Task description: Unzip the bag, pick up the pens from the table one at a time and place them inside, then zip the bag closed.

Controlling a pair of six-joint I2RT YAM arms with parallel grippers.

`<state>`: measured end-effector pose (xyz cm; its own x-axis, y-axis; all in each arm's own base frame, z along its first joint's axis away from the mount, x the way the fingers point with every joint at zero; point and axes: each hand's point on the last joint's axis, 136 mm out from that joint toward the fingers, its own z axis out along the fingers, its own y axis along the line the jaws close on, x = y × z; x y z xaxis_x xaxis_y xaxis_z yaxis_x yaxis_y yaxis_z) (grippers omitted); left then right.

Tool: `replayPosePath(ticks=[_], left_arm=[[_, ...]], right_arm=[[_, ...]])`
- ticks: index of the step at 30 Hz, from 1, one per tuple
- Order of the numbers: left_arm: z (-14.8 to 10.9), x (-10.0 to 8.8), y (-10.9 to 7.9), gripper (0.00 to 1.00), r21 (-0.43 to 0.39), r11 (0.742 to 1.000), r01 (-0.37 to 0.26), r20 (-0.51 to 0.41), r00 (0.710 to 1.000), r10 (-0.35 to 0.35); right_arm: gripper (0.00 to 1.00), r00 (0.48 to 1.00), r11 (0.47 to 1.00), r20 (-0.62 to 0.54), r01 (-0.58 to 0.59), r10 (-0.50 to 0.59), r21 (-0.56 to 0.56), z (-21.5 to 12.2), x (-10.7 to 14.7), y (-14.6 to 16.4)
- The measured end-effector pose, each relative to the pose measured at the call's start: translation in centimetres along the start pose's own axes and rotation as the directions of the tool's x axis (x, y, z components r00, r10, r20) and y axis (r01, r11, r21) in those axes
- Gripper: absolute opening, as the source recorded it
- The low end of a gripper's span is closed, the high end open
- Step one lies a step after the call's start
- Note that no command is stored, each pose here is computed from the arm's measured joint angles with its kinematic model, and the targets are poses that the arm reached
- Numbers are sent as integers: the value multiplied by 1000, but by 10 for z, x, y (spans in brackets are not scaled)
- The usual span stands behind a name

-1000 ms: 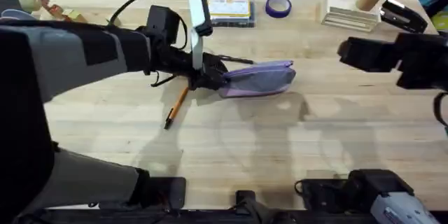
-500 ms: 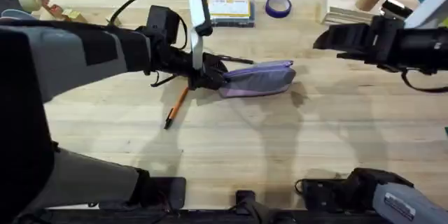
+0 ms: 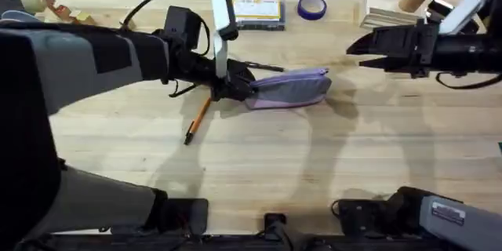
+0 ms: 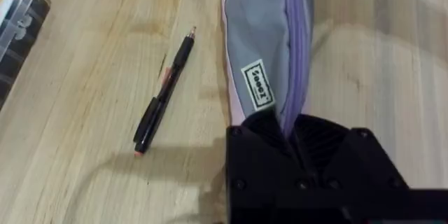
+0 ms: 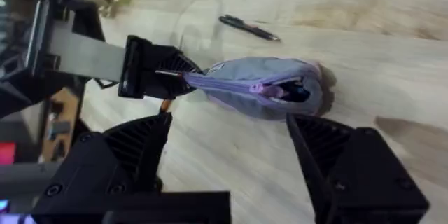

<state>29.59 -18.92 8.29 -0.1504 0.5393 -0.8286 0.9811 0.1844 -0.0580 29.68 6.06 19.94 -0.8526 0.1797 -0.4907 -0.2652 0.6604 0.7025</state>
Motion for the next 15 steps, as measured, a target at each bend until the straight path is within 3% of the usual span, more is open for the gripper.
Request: replayPosePath(ticks=[2,15], left_arm=[[0,0,0,42,0,1000,0,0,1000,0],[0,0,0,43,0,1000,0,0,1000,0]], right_arm=[[995,999,998,-40,-20,17,-61,13,3,-10],[996,976,978,-121,-190,179,-81,34,14,-36]])
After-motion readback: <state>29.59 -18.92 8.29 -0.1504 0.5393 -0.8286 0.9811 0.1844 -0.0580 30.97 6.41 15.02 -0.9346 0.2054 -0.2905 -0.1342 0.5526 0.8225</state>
